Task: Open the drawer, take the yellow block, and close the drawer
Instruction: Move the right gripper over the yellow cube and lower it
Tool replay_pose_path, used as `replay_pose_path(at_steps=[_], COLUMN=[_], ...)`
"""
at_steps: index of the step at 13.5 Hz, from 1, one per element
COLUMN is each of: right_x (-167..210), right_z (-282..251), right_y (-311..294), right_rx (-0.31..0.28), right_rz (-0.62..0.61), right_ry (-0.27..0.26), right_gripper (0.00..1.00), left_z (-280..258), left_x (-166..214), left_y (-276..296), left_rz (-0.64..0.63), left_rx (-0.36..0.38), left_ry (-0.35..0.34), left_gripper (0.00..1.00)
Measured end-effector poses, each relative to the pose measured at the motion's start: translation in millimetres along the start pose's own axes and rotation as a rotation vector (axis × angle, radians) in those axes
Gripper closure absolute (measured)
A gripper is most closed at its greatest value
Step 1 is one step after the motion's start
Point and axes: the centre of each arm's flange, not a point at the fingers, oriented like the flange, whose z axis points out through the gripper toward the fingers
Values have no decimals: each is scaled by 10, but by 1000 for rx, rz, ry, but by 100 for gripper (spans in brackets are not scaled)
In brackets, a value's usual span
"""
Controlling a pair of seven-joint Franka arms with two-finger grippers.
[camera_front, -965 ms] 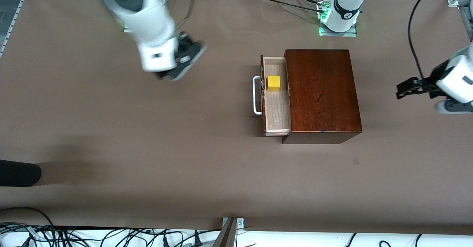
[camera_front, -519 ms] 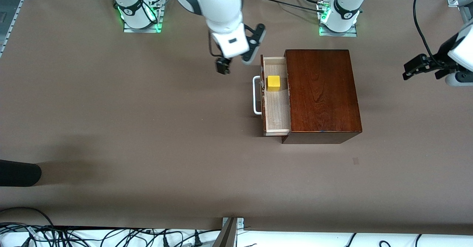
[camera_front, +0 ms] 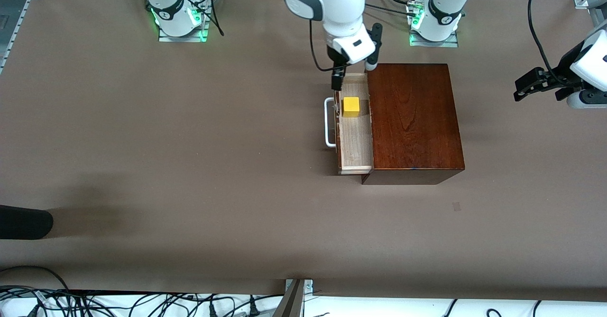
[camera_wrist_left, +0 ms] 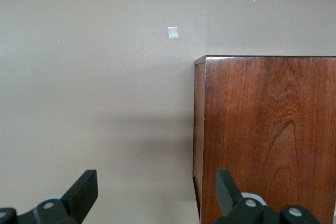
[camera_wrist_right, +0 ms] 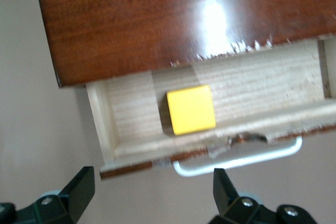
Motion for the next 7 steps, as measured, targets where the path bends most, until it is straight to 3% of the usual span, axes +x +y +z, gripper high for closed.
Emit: replay_pose_path(at_steps=[7], right_x=[138], right_z=[652], right_y=[169], right_rx=[-23], right_rz=[-31], right_ry=[7], right_gripper=[0], left_z=[-3], left_x=[-2], left_y=[46], left_rz=[8], left_rx=[0], left_ry=[1], left_gripper=[0])
